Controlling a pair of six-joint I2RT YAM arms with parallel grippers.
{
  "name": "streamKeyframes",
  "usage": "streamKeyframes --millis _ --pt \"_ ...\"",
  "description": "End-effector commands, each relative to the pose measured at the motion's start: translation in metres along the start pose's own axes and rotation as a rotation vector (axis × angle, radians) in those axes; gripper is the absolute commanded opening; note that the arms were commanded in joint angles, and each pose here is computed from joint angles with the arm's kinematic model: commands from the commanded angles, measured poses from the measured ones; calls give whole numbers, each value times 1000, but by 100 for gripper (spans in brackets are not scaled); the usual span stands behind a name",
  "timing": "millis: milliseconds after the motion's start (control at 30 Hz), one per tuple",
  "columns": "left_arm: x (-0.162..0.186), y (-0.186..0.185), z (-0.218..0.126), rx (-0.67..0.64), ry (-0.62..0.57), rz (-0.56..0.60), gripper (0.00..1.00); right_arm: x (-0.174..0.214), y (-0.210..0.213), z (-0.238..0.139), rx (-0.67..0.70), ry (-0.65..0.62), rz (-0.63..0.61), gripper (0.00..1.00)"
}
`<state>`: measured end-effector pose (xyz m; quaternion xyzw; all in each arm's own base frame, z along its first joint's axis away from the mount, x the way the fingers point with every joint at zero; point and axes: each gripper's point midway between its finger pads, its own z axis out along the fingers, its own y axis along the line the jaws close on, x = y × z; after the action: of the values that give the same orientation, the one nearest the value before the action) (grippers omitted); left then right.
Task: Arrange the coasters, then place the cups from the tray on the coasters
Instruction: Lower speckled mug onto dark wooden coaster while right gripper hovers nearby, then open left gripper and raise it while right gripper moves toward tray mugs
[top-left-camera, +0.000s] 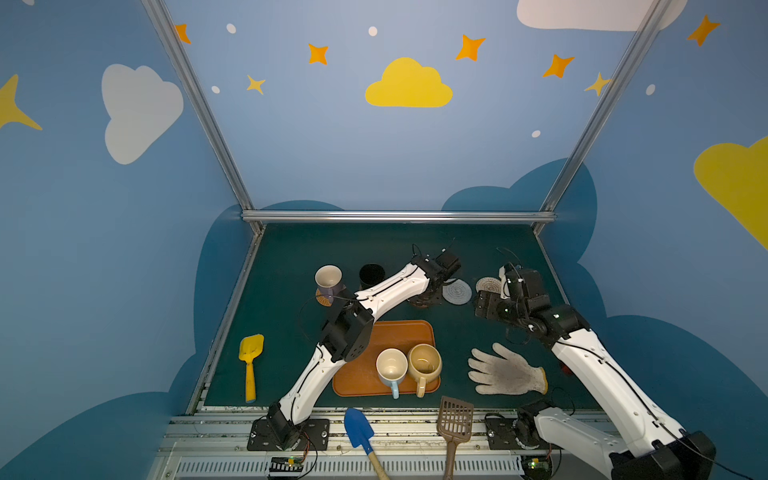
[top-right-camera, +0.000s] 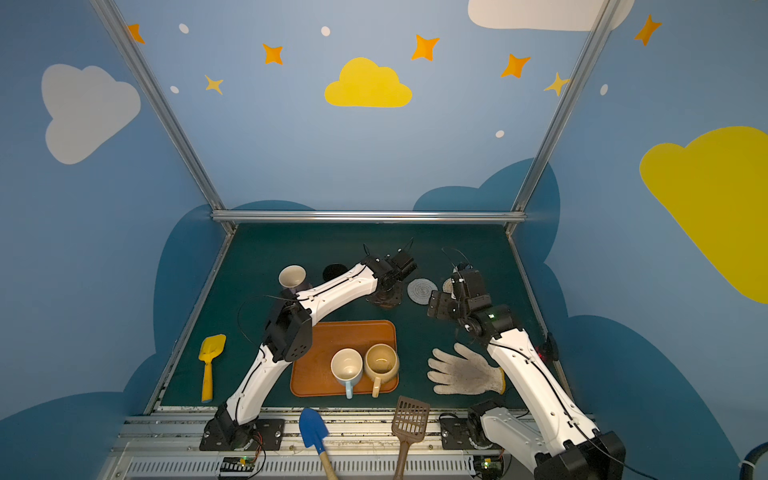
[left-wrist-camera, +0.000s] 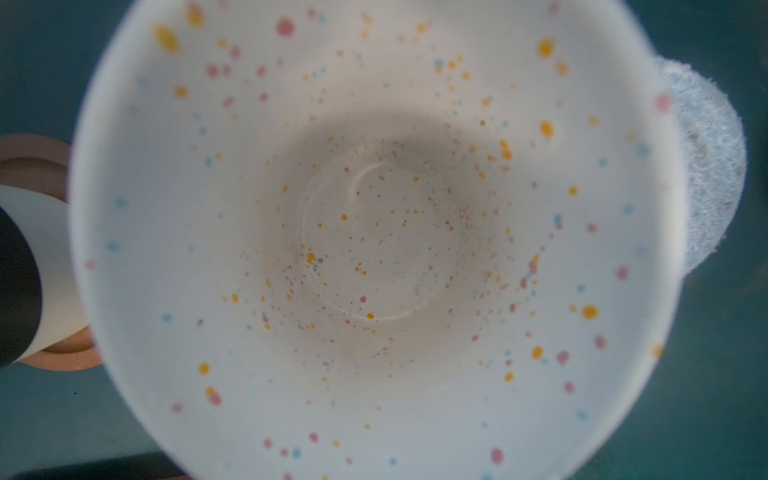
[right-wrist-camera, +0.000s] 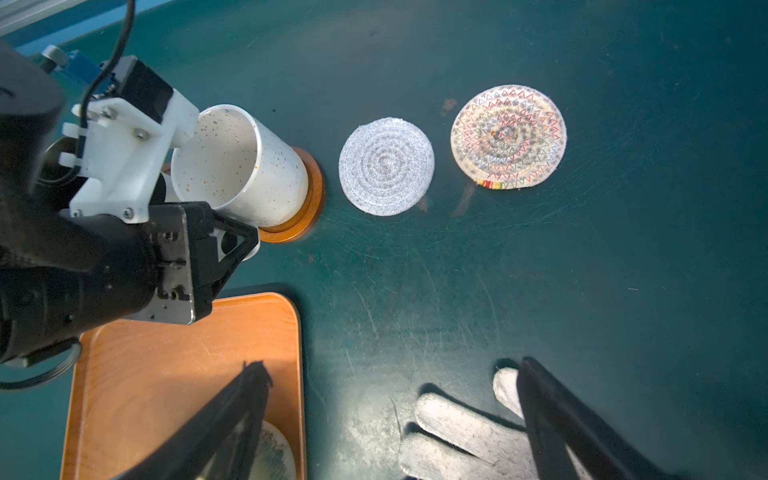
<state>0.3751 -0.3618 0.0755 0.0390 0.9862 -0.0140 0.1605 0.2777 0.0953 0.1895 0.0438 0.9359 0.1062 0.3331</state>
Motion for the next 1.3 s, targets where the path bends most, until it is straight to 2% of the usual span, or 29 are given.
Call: streamKeyframes --millis 0,100,267,467,533,667,800,933,1033,1167,1267 --pt "-7 0 -12 21 -26 -20 23 -2 1 -1 -9 -1 0 93" --pt "-4 2 -13 11 -25 -17 41 -1 2 1 -17 9 2 93" --pt "-2 3 -19 28 -50 -28 62 0 4 4 -27 28 11 93" --pt "-9 8 -47 71 -108 -32 95 7 15 2 -89 58 -28 94" --pt "-12 6 -64 109 -126 -28 99 13 21 -1 -130 71 -37 93" --pt "-15 15 -98 145 -171 -47 99 28 32 -9 -157 102 -55 95" --pt "-12 29 -122 187 -196 -67 99 46 57 -18 -197 140 -145 95" --pt "-5 36 -153 308 -233 -1 99 69 89 -27 -237 177 -222 93" --pt "1 56 -172 356 -275 -11 99 94 111 -35 -261 216 -291 90" --pt "10 91 -193 353 -343 13 99 123 127 -51 -251 212 -436 87" --pt "19 118 -194 329 -317 -21 99 146 139 -58 -284 243 -504 81"
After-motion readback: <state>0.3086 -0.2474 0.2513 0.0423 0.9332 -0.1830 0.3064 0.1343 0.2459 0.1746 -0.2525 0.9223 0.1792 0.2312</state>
